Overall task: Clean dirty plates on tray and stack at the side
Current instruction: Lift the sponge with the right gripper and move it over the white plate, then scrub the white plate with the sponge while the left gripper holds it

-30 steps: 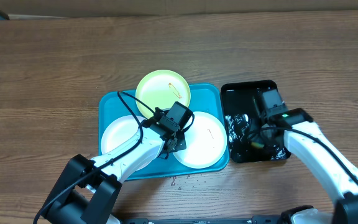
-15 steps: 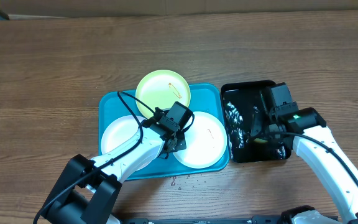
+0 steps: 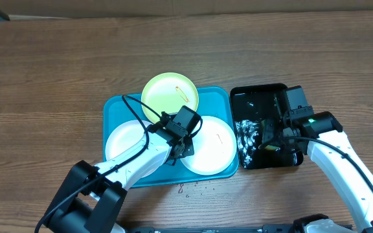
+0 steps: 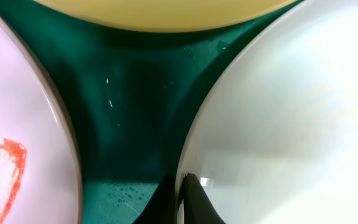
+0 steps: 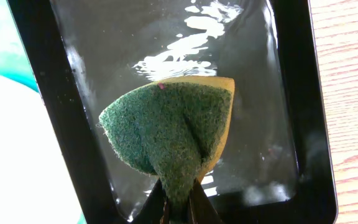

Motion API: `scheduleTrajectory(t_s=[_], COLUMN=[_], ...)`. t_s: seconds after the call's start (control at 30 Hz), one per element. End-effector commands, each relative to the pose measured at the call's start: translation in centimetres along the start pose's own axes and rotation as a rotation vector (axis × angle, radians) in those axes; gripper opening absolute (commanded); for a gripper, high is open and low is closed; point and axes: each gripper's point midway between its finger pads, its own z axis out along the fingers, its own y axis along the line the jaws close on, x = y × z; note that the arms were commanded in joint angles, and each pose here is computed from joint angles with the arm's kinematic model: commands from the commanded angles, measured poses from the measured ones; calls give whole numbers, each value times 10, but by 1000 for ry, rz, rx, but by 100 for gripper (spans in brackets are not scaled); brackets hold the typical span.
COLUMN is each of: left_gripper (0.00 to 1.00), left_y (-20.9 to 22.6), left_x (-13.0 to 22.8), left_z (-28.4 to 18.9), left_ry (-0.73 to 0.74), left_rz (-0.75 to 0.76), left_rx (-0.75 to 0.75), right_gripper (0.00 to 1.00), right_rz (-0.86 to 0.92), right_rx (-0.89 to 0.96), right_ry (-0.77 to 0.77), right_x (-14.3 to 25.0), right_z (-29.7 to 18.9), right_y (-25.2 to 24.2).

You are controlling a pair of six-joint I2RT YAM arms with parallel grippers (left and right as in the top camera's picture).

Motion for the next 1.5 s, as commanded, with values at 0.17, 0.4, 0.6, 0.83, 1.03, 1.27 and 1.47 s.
scheduleTrajectory(t_s=[0.17,0.4,0.6,0.83,1.03,1.27,1.47], left_gripper=[4,4,4,4,4,4,4], left_y=[-2,-3,-3,-3,-3,-3,-3], left_x=[5,5,5,5,5,5,5], left_z=[4,4,4,4,4,4,4], left_ry=[23,21,21,21,21,21,20], left_rz=[-11,-12,-12,-12,-12,-18,-22], left_rx=[12,14,14,14,14,14,15], right_gripper=[4,4,4,4,4,4,4], right_rz=[10,-150,-269,-391,-436,-333,-329], right_rx=[9,-459,-506,-278,-231,-86,-98], right_ry=[-30,31,15,8,9,-61,-66], right_x=[-9,1,12,28,31,13,11], right_z=[-5,-24,-26,8,32,46,47], right_y=[0,84,119,120,132,114,117])
